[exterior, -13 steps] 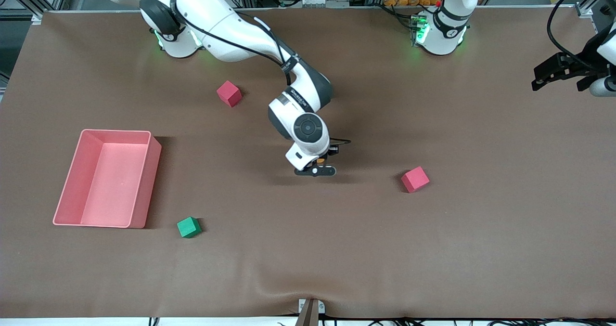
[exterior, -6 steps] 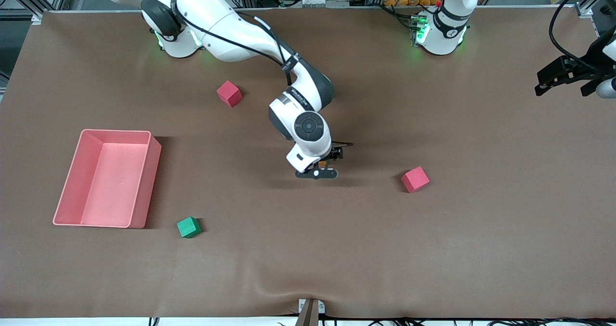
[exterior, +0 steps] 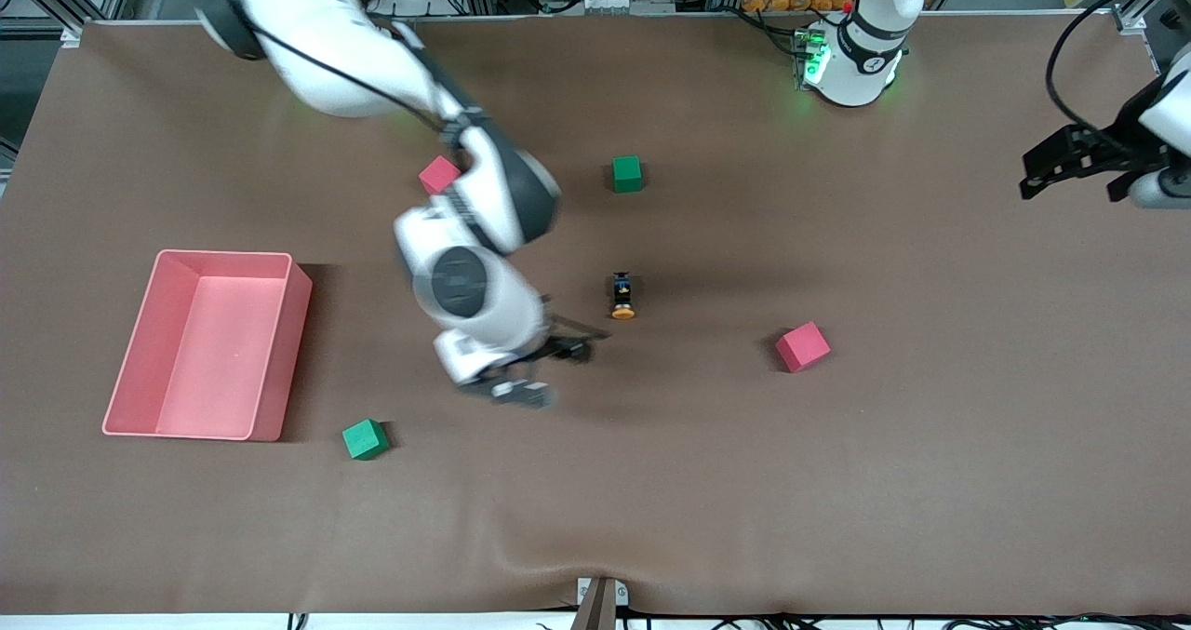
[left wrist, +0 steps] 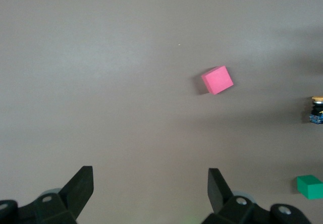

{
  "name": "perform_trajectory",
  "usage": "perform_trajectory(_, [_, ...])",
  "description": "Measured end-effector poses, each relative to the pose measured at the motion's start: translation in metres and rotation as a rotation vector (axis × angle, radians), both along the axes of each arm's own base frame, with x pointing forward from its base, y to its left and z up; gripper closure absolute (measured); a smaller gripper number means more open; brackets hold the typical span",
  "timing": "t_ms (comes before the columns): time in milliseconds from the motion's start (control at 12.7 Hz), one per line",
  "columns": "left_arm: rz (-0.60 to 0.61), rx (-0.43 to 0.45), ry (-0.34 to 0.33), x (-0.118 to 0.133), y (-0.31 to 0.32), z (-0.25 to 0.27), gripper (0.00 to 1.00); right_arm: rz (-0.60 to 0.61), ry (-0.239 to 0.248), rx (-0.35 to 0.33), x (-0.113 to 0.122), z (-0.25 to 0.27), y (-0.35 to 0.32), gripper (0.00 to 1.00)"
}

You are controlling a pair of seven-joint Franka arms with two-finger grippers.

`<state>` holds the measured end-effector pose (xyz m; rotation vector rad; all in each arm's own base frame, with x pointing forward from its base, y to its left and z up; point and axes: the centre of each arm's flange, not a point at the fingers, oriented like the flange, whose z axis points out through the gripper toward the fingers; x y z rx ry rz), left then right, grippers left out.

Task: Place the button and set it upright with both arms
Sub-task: 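Retract the right gripper while the left gripper reaches toward the button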

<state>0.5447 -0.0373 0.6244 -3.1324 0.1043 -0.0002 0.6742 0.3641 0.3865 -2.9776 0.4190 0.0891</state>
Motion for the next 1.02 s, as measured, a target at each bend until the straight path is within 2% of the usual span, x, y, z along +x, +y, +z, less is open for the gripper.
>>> perform_trajectory(236, [-0.06,-0.007,0.006,0.018,-0.045,-0.029,0.0,-0.062,0.061,-0.025,0.019,0.085,-0.133,0.0])
perform_trajectory(394, [-0.081,-0.015,0.024,0.025,-0.084,-0.052,0.0,-0.101,0.095,-0.035,0.008,0.144,-0.219,0.0])
perform_trajectory(473, [-0.09,-0.021,0.036,0.025,-0.107,-0.063,0.0,-0.123,0.097,-0.038,-0.001,0.171,-0.251,0.0])
perform_trajectory(788, [-0.023,-0.062,0.125,0.023,-0.218,-0.116,0.0,-0.177,-0.006,-0.036,-0.044,0.269,-0.326,0.0])
perform_trajectory(1025, [0.065,-0.063,0.206,0.026,-0.307,-0.178,0.0,-0.176,-0.043,-0.071,-0.073,0.284,-0.359,0.0])
